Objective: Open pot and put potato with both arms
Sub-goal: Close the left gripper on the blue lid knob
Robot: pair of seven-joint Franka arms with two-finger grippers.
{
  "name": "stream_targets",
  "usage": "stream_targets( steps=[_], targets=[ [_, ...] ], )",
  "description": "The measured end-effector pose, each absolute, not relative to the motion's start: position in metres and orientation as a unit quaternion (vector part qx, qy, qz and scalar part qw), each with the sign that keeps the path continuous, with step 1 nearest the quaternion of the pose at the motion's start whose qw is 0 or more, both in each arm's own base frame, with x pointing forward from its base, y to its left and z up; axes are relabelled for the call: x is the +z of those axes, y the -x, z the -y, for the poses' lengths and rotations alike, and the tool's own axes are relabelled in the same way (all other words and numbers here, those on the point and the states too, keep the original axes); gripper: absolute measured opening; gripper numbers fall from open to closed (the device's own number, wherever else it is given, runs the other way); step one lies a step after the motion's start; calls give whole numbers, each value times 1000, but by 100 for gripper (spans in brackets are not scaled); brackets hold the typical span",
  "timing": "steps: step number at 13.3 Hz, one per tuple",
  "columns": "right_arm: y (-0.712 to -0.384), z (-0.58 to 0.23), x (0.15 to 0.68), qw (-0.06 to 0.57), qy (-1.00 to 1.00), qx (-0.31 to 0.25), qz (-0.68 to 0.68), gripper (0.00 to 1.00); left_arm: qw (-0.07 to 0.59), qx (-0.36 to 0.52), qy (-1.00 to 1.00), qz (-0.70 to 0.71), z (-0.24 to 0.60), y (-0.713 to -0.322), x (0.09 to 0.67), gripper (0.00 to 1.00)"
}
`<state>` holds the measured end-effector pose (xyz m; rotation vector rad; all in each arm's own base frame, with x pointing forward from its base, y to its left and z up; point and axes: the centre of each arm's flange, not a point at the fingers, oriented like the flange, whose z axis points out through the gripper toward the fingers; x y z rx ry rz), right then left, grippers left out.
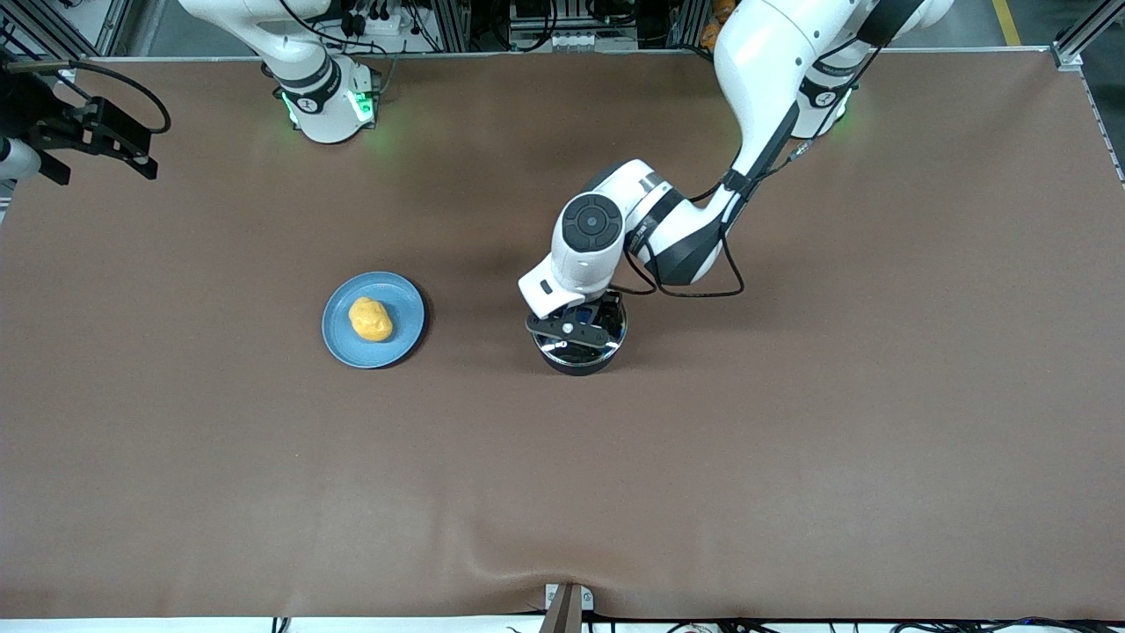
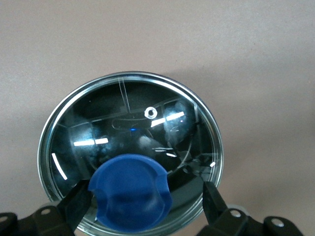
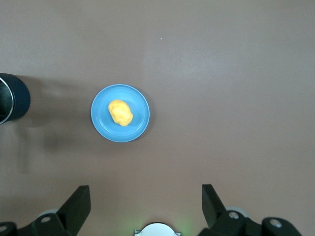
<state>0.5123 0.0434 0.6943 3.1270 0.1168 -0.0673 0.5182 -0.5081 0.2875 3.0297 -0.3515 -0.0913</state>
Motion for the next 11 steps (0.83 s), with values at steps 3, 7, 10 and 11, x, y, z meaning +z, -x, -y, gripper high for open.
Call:
stream_targets(
  steps=[3, 7, 10, 11],
  targets=[
    [-512, -44, 694, 6, -999, -22, -38, 100, 45, -29, -992, 114, 507, -520, 286, 95],
    [-512, -43, 694, 6, -999, -22, -37, 100, 44, -28, -992, 114, 507, -520, 286, 74],
    [-512, -44, 694, 6, -999, -22, -37, 100, 44, -27, -992, 111, 506, -521, 287, 62],
    [-512, -44, 694, 6, -999, -22, -37, 100, 44, -26, -993, 109, 506, -522, 288, 62]
  ],
)
